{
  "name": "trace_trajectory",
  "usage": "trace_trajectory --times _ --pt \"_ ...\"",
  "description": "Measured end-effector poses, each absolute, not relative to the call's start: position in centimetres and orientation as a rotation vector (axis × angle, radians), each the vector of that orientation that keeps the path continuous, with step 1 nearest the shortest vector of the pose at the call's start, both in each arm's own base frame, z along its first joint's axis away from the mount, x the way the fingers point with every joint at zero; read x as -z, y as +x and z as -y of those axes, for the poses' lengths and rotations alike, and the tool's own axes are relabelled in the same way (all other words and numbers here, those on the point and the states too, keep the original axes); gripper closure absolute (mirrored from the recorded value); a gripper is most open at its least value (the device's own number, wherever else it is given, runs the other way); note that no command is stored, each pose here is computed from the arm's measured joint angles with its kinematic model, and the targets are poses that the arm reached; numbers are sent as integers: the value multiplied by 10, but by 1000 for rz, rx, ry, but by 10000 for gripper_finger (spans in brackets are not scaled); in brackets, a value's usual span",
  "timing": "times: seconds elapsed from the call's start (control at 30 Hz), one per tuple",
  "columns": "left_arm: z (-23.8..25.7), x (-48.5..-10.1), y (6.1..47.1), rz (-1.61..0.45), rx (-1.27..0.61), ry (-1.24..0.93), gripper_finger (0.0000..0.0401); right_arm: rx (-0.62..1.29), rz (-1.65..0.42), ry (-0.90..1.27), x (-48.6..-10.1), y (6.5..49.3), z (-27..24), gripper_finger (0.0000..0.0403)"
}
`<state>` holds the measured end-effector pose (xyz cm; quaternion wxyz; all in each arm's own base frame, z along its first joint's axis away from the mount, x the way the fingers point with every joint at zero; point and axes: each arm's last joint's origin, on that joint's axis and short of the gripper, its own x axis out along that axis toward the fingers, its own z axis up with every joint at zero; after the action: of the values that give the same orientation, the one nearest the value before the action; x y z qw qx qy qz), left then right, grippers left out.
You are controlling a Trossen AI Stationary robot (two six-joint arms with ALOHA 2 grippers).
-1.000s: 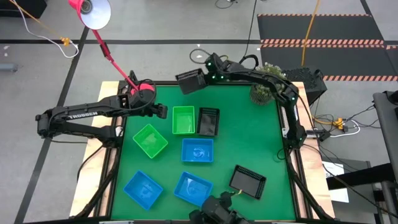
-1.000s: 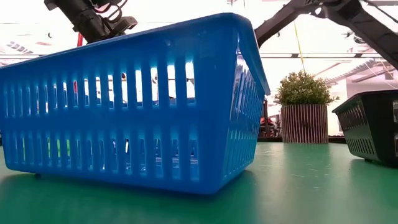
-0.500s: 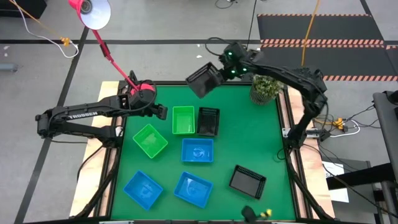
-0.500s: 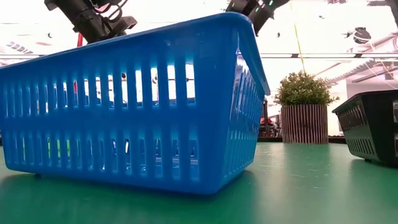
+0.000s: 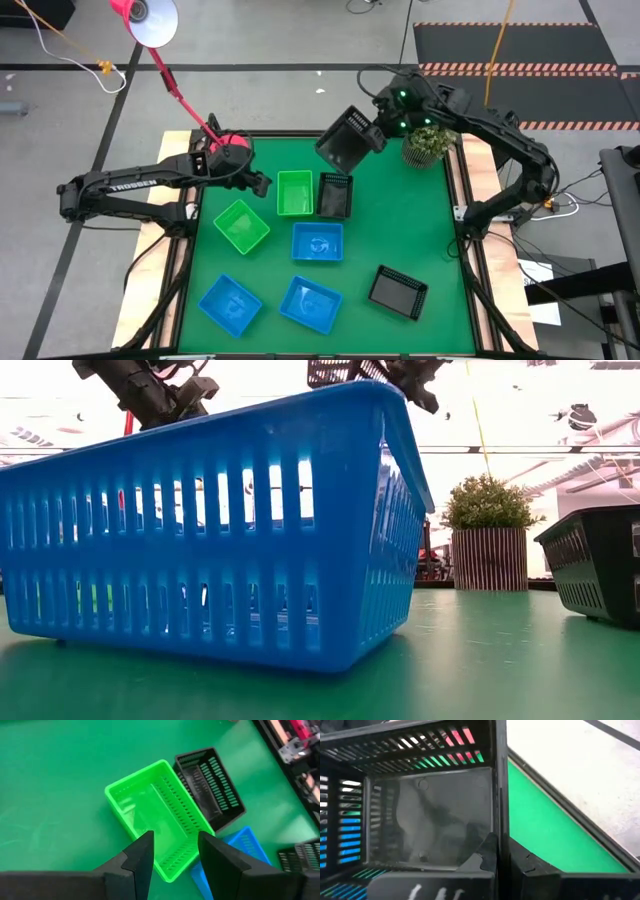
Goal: Stack baskets by color
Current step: Stack the top black bin on top of the middle black bin
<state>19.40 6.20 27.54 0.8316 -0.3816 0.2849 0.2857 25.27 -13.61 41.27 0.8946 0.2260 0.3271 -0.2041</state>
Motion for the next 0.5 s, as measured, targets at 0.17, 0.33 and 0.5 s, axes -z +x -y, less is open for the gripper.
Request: trace_trajectory --times 0.17,0.33,0.5 --pt "-57 -276 196 -602 -569 -832 247 371 -696 444 -414 257 121 403" --pt "-46 -276 199 -617 -523 -821 247 324 -713 400 -412 263 112 403" --pt "-36 -277 202 -636 -476 -801 247 323 -713 401 -412 263 112 403"
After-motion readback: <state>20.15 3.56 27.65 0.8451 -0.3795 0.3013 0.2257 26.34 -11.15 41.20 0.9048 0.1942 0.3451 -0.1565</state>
